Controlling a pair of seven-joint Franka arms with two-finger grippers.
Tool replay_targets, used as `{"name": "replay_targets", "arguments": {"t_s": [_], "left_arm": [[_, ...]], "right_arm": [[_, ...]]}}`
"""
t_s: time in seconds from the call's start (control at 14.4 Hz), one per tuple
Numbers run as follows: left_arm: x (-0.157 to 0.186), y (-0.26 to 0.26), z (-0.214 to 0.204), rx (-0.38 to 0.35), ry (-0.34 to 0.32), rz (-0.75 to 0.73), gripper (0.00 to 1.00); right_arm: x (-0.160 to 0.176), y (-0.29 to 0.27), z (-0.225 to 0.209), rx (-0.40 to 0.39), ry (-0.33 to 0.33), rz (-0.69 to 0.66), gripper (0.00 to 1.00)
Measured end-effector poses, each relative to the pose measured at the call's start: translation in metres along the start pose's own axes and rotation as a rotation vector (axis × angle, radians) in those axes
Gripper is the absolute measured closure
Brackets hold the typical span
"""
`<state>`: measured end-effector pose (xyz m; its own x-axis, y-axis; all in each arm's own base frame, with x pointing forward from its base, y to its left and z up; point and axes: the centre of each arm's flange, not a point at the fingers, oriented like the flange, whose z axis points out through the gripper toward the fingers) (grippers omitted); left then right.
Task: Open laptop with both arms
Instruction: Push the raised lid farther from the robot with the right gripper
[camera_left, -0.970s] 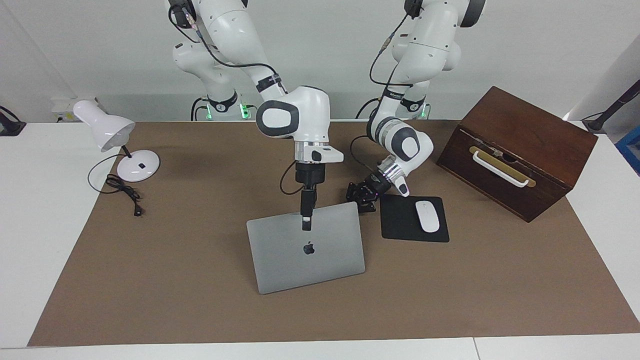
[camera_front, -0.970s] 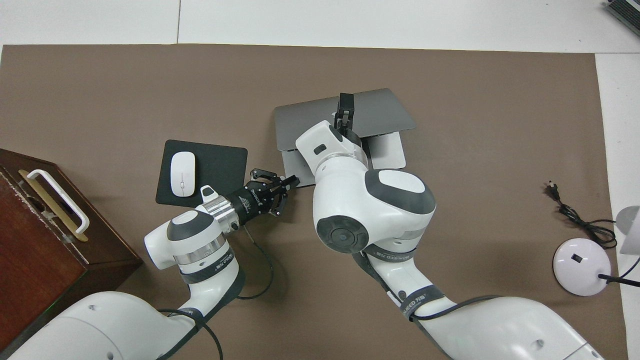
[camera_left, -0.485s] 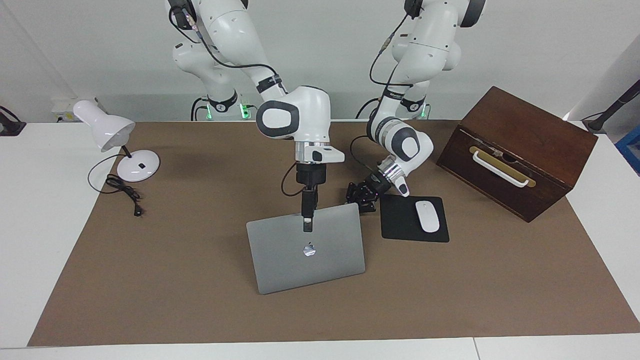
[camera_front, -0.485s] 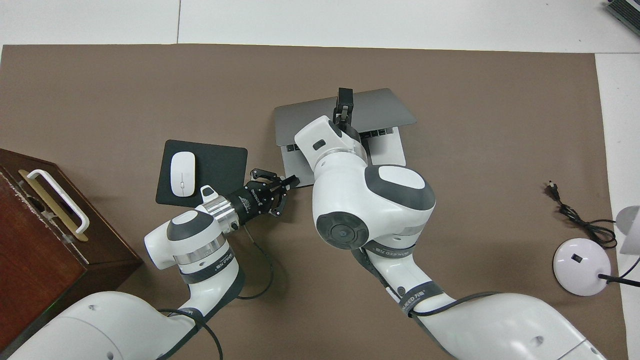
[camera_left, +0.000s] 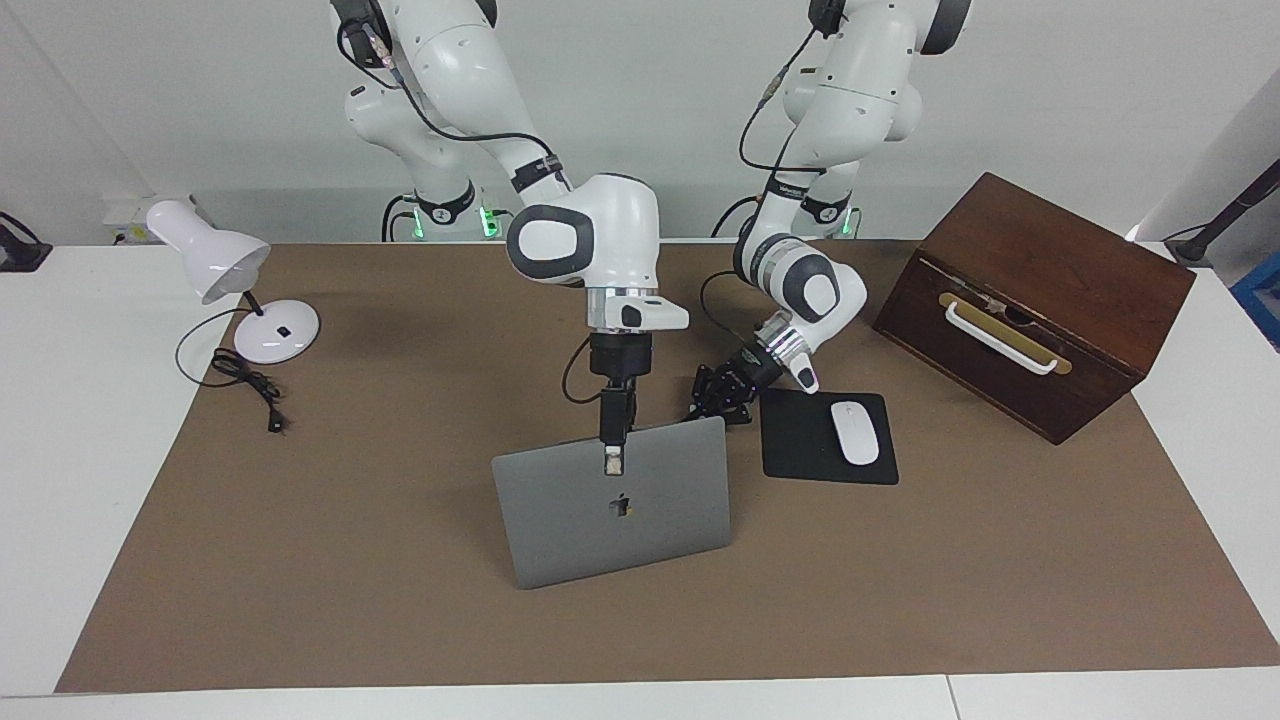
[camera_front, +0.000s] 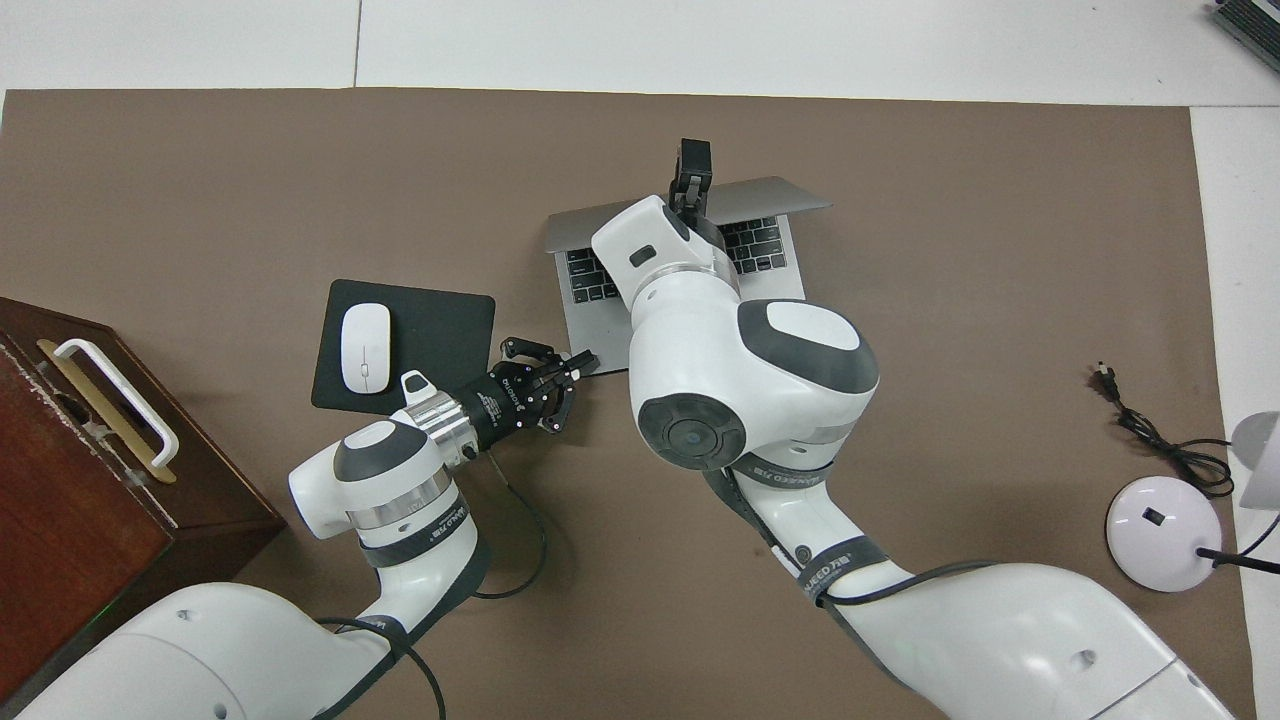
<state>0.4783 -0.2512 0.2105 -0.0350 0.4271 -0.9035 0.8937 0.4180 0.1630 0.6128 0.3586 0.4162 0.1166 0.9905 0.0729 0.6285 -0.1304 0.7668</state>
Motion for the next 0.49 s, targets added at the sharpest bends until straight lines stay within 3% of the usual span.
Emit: {"name": "replay_targets", "arguments": {"t_s": [0.49], "left_arm": [[0.0,0.0,0.0,0.0,0.0,0.001,0.99]], "right_arm": [[-0.004,0.014,0.009,-0.018,-0.004,0.007,0.0]]}}
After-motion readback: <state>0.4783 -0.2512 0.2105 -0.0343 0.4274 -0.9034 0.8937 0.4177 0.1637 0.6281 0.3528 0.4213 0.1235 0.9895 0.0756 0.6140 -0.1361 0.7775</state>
